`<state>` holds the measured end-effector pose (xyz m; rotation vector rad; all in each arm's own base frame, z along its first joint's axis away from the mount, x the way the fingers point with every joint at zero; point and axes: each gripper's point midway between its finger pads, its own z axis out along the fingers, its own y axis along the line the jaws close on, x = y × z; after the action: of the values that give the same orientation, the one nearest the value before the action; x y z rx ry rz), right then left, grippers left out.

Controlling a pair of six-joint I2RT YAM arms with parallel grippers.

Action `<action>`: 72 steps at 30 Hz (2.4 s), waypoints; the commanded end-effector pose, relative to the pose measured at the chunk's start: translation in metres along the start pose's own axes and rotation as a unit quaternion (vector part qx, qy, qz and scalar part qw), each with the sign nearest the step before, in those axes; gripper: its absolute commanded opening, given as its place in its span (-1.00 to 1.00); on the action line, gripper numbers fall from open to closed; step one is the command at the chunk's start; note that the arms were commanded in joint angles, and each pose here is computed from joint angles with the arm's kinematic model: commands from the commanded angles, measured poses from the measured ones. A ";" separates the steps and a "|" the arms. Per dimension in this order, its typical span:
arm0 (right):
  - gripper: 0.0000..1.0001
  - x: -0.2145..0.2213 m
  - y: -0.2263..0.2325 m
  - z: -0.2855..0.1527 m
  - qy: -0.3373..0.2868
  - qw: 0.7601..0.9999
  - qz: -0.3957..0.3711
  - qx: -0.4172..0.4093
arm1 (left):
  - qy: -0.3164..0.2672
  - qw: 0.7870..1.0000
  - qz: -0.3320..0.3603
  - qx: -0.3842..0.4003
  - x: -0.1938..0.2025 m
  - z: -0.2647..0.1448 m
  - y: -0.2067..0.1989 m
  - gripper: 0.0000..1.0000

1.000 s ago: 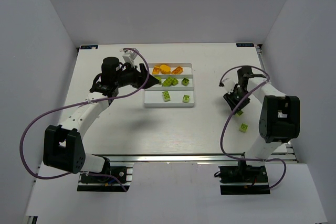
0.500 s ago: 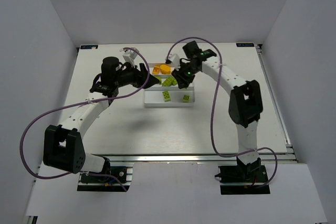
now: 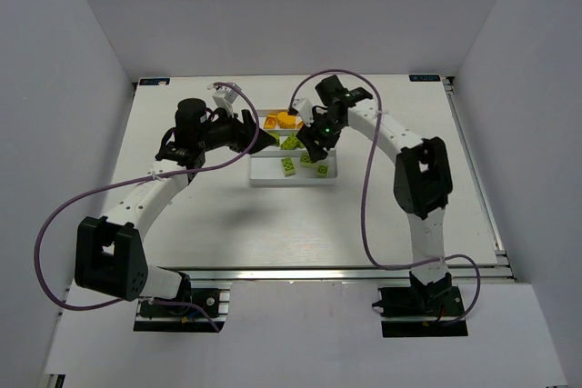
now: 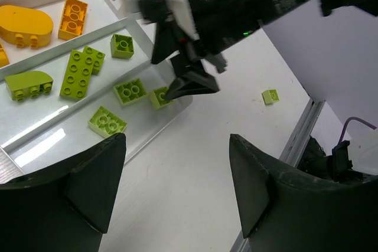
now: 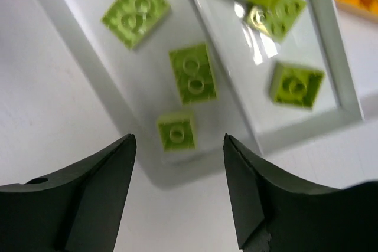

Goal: Sort the legos into containers by color

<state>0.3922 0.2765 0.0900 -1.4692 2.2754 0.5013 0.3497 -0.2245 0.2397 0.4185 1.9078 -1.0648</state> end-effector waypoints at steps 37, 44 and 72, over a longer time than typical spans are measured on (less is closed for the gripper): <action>0.49 0.332 0.020 -0.104 0.373 0.924 -0.018 0.082 | -0.029 0.999 0.016 0.014 -0.018 -0.015 -0.016 0.59; 0.11 0.337 0.035 -0.106 0.377 0.925 -0.007 0.054 | -0.029 0.999 0.016 0.014 -0.017 -0.014 -0.016 0.60; -0.55 -0.032 0.007 -0.012 -0.014 0.999 -0.027 0.031 | -0.054 0.994 0.091 -0.041 -0.026 -0.029 -0.004 0.60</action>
<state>0.3901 0.2828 0.1034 -1.5213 2.2178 0.3863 0.3410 -0.2075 0.2759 0.4640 1.7653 -0.9289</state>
